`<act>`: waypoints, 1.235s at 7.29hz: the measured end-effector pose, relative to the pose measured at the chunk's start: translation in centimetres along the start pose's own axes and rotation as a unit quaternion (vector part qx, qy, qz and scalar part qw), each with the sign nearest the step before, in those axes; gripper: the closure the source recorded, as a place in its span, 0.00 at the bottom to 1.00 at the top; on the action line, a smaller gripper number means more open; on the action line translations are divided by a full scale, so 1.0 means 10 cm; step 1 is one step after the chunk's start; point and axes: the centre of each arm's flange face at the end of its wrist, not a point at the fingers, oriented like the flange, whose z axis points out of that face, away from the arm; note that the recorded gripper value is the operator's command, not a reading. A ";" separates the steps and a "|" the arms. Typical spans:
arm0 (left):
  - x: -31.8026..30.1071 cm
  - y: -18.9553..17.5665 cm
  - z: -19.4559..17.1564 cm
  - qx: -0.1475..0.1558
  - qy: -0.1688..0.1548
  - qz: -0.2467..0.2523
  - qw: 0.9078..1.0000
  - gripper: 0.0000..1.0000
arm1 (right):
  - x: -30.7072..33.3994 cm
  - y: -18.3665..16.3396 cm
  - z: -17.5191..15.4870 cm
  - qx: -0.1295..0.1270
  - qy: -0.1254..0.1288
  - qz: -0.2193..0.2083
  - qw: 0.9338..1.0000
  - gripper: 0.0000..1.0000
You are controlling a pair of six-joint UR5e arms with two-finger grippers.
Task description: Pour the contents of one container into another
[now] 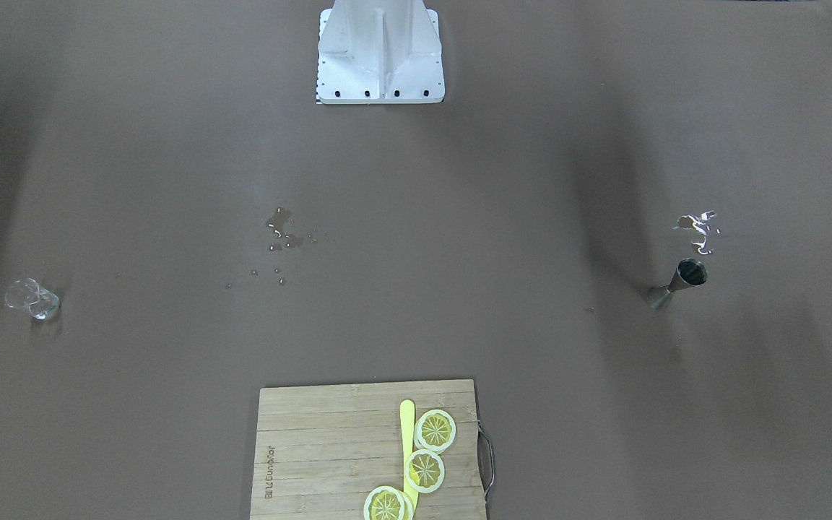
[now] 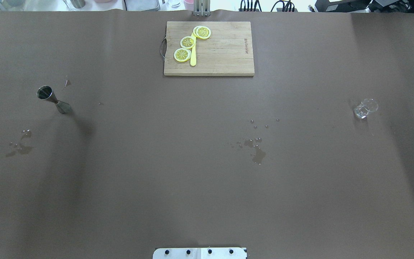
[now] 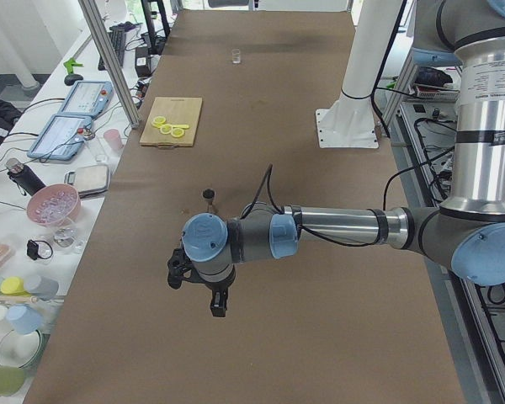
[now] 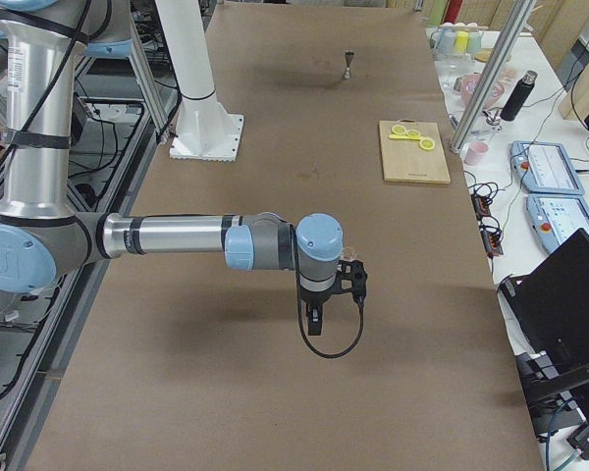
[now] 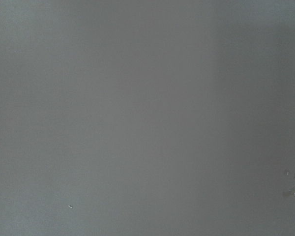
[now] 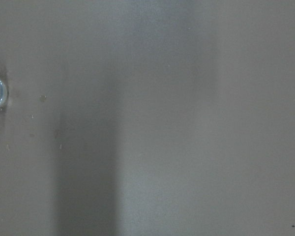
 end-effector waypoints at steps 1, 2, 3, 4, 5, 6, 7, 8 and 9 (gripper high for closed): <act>0.01 -0.01 0.00 0.003 0.000 0.004 1.000 0.02 | 0.00 0.00 0.00 0.000 0.000 0.000 1.000 0.00; 0.01 -0.01 0.00 0.007 -0.001 0.008 1.000 0.02 | 0.00 0.00 0.00 0.000 0.000 0.000 1.000 0.00; 0.01 -0.01 0.00 0.009 -0.001 0.010 1.000 0.02 | 0.00 0.00 0.00 0.000 0.000 0.000 1.000 0.00; 0.00 -0.01 0.00 0.010 -0.001 0.011 1.000 0.02 | 0.00 0.00 0.00 0.000 0.000 0.000 1.000 0.00; 0.00 0.00 0.00 0.010 -0.001 0.010 1.000 0.02 | 0.00 0.00 0.00 0.000 0.000 0.000 1.000 0.00; -0.01 0.00 0.01 0.010 -0.001 0.010 1.000 0.02 | 0.00 0.01 0.00 0.000 0.000 0.001 1.000 0.00; -0.01 0.00 0.01 0.010 -0.001 0.010 1.000 0.02 | 0.00 0.01 0.00 -0.001 0.000 0.000 1.000 0.00; -0.01 0.01 0.01 0.010 -0.001 0.010 1.000 0.02 | 0.00 0.01 0.00 -0.001 0.000 0.000 1.000 0.00; -0.01 0.01 0.01 0.010 -0.001 0.010 1.000 0.02 | 0.00 0.01 0.00 0.000 0.000 0.000 1.000 0.00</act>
